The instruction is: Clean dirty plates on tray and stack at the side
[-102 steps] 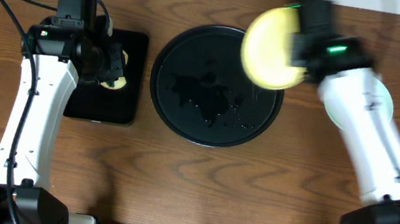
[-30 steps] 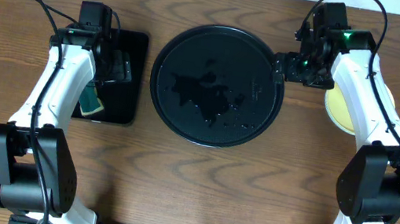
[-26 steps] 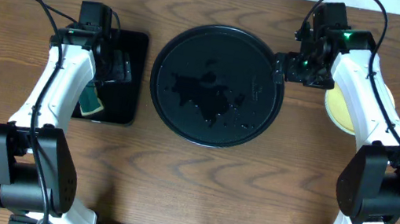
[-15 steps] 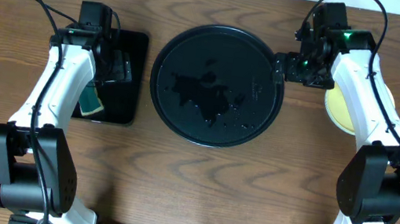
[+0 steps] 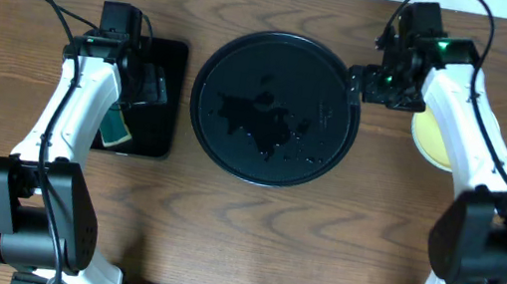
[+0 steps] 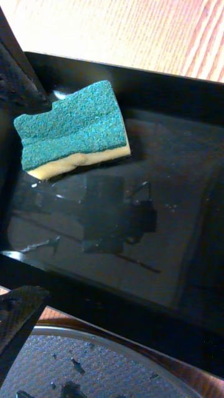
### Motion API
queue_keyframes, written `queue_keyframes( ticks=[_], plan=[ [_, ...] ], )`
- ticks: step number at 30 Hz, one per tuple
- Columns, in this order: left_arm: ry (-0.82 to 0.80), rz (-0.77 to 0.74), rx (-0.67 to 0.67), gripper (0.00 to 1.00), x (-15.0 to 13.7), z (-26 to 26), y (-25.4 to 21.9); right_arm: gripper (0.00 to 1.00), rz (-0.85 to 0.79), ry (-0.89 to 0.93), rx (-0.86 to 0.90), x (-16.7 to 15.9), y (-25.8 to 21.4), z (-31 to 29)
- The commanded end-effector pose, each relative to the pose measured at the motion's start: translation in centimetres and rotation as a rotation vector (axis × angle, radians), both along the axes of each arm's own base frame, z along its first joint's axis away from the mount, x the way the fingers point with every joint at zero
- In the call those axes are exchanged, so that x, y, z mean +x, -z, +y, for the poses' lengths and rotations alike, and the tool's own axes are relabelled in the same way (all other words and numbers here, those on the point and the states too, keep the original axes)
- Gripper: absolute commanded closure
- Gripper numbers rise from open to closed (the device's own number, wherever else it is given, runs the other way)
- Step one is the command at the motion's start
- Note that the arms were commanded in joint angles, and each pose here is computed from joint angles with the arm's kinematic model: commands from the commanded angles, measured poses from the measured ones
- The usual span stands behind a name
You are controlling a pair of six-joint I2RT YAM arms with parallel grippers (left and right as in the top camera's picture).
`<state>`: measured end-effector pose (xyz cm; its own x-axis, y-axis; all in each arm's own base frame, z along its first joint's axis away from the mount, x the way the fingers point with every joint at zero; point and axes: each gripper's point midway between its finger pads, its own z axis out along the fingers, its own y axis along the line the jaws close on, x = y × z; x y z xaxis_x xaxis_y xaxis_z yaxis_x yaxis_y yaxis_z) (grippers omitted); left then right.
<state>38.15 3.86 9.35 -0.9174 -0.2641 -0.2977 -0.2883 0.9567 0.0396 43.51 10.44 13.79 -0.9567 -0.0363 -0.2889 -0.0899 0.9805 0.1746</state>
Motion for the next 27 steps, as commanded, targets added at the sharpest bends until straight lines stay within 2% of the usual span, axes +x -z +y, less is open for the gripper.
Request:
queue_keyframes(
  ticks=[1,7,15,22,27],
  plan=[
    [0.000,0.005,0.014,0.12,-0.1,0.4,0.0,0.01,-0.190,-0.013,0.032,-1.1,-8.1,0.1],
    [0.000,0.005,0.014,0.12,-0.1,0.4,0.0,0.01,-0.465,-0.012,0.083,-5.6,-19.1,-0.7],
    [0.000,0.005,0.014,0.12,-0.1,0.4,0.0,0.01,-0.830,-0.012,0.151,-15.8,-31.1,-2.7],
    [0.000,0.005,0.014,0.11,-0.1,0.4,0.0,0.01,-1.116,-0.001,0.154,-25.7,-37.2,-5.2],
    [0.000,0.005,0.014,0.11,-0.1,0.4,0.0,0.01,-1.246,-0.078,0.044,-31.6,-37.6,-6.6]
  ],
)
